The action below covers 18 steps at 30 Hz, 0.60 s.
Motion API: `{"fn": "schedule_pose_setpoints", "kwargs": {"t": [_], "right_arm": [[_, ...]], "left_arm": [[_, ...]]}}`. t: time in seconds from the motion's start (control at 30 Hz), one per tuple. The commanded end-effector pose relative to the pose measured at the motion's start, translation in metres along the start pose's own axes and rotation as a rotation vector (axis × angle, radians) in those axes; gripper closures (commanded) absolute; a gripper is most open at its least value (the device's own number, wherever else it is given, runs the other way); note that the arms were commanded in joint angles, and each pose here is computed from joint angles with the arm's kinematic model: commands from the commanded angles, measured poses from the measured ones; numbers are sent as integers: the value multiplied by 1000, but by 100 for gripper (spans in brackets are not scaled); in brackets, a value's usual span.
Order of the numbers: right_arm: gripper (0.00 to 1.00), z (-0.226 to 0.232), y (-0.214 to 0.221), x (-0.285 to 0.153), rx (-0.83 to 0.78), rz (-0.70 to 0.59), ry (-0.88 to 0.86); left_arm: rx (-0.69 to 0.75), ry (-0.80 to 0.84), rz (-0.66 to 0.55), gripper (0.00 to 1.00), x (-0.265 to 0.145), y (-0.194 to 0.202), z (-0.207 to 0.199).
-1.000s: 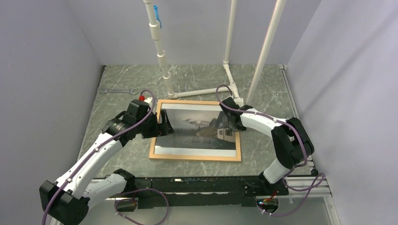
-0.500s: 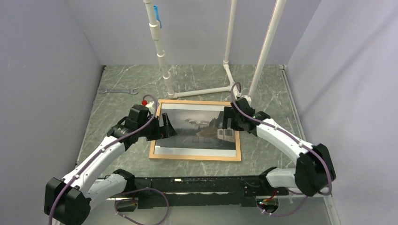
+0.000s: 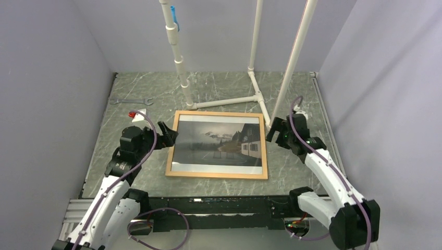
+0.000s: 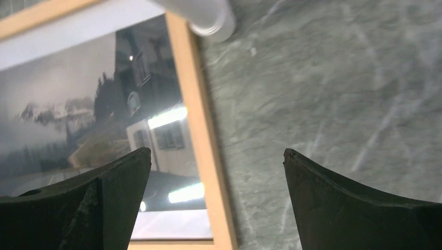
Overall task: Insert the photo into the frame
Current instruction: Reset both arms
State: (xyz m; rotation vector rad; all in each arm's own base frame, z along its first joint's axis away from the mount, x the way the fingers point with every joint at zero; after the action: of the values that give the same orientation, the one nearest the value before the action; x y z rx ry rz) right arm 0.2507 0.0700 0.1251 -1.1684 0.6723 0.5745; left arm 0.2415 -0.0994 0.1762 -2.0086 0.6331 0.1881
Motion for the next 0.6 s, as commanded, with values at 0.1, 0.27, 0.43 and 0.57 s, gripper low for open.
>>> {"fn": "schedule_pose_setpoints", "kwargs": {"t": [0.1, 0.27, 0.43, 0.57], "right_arm": [[1, -30, -25, -3, 5, -178, 13], [1, -26, -35, 6, -51, -280, -36], [1, -43, -49, -1, -72, -429, 44], [1, -68, -54, -9, -51, -572, 165]], "left_arm": [[250, -225, -260, 2, -10, -48, 38], [322, -267, -358, 3, -5, -45, 57], [324, -391, -354, 4, 3, -32, 86], [341, -473, -368, 4, 5, -34, 100]]}}
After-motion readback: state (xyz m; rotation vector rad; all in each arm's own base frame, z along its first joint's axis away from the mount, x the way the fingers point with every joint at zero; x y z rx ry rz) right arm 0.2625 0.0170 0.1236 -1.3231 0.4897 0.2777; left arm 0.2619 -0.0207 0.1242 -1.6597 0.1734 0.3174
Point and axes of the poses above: each gripper's point midway between its finger pads, its own x axis out along the fingers, its own z axis along the line the jaws close on, y = z × x, the point moved 2 cm from there along -x, back along the fingers, and after that the axes turned 2 degrees about -x, right-handed, at the moved point
